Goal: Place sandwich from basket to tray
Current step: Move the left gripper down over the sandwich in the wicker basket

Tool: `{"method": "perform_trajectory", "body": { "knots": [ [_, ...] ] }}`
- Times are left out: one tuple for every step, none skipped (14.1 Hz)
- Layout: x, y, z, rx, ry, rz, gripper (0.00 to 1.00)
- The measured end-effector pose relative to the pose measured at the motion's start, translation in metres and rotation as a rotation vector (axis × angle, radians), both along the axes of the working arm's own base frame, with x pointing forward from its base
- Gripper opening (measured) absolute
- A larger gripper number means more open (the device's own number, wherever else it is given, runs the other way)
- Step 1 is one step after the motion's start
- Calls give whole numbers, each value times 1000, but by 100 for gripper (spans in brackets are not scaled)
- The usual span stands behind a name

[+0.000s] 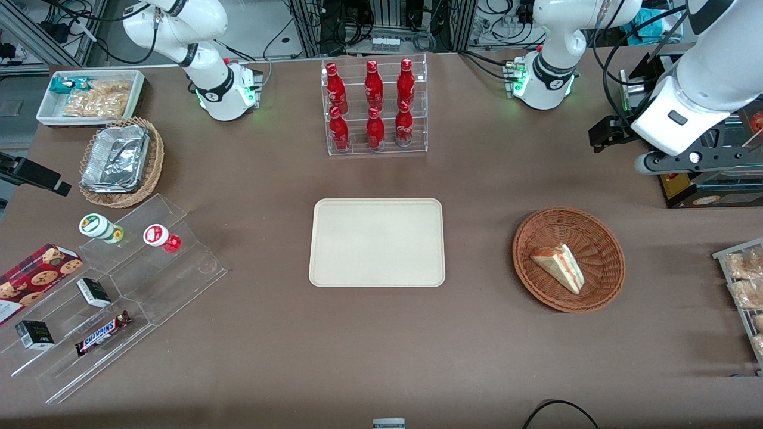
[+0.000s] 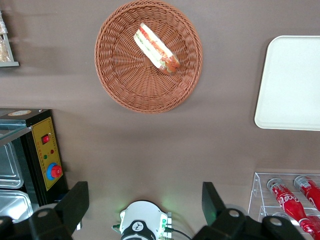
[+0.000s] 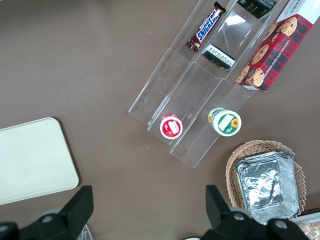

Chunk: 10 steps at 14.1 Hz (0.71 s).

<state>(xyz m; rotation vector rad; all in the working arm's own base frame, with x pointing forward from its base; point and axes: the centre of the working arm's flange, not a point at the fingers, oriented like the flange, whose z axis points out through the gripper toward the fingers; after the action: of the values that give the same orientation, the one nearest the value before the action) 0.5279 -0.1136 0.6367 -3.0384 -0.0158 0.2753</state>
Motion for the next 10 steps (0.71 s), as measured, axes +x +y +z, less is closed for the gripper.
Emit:
{"method": "perform_trajectory", "body": {
  "knots": [
    [0,0,0,0,0,1,100],
    [0,1,0,0,0,1,100],
    [0,1,0,0,0,1,100],
    [1,1,-2,0,3,1,100],
    [2,1,-5,0,8,1,100],
    [4,1,-8,1,16,2,100],
    [7,2,-15,2,28,4,100],
    [12,4,-26,3,49,7,100],
    [19,6,-42,4,77,12,100],
    [28,10,-62,5,110,18,100]
  ]
}}
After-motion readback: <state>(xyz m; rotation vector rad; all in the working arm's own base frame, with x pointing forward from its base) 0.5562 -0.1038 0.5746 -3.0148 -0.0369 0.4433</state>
